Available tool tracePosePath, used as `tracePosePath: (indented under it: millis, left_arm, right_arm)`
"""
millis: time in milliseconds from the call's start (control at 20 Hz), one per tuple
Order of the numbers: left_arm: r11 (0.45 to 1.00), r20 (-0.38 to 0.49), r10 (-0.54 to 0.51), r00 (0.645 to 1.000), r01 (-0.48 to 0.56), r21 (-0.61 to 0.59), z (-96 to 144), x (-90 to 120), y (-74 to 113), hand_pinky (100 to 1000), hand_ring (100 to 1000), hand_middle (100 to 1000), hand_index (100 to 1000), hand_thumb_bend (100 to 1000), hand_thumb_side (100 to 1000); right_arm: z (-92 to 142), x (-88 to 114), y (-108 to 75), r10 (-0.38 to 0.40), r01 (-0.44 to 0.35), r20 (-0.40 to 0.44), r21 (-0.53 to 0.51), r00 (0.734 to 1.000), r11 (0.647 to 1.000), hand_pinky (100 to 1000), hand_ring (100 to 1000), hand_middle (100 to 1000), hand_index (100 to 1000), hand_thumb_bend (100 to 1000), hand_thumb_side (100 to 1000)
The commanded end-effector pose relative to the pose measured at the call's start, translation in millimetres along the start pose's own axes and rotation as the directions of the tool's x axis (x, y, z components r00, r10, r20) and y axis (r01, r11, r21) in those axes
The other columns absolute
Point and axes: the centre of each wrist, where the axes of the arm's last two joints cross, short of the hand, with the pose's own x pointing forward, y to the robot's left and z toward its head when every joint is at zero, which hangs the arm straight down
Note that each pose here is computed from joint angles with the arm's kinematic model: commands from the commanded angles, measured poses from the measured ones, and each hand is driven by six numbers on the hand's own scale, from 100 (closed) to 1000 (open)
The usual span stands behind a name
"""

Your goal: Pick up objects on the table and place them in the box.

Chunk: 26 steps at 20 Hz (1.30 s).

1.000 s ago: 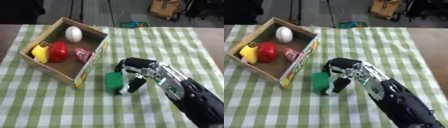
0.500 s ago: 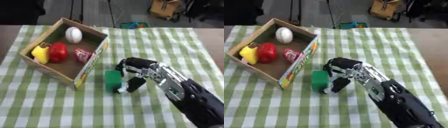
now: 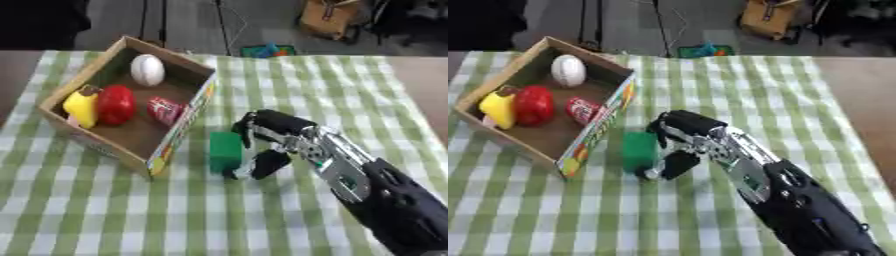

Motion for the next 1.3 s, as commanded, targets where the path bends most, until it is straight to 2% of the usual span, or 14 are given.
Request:
tracePosePath:
  millis: [50,250,450,550,750,950,1300]
  left_arm:
    - [1.000,0.023,0.008,1.000,-0.008,-0.009,-6,4,-3.7,734,608,701,745,100,1000]
    - [1.000,0.021,0.006,1.000,-0.006,-0.011,-5,4,-3.5,734,608,701,745,100,1000]
    - [1.000,0.019,0.002,1.000,-0.002,-0.014,-5,4,-2.5,734,608,701,745,100,1000]
    - [1.000,0.019,0.001,1.000,-0.001,-0.014,-5,4,-2.4,733,608,701,745,100,1000]
    - [1.000,0.016,-0.003,1.000,0.003,-0.017,-4,4,-1.4,733,608,701,745,100,1000]
    - [1.000,0.015,-0.006,1.000,0.006,-0.017,-4,4,-0.6,733,609,700,745,100,1000]
    - [1.000,0.014,-0.011,1.000,0.011,-0.017,-3,4,0.3,733,609,700,745,100,1000]
  right_arm:
    - [2,3,-18.6,0.013,-0.012,0.013,-0.059,1.000,0.998,829,707,429,567,269,540]
    - [2,12,-35.9,0.044,-0.040,0.030,-0.113,0.999,0.993,830,700,423,560,259,544]
    - [2,24,-63.4,0.106,-0.096,0.053,-0.167,0.993,0.981,843,702,421,555,247,554]
    - [3,27,-69.1,0.116,-0.105,0.057,-0.175,0.992,0.979,850,705,421,554,242,561]
    - [4,43,-98.1,0.179,-0.155,0.083,-0.233,0.980,0.960,861,708,417,549,226,571]
    - [6,56,-116.2,0.207,-0.176,0.095,-0.268,0.974,0.947,866,710,416,546,222,567]
    - [7,82,-151.5,0.259,-0.198,0.120,-0.376,0.958,0.905,870,711,416,540,208,563]
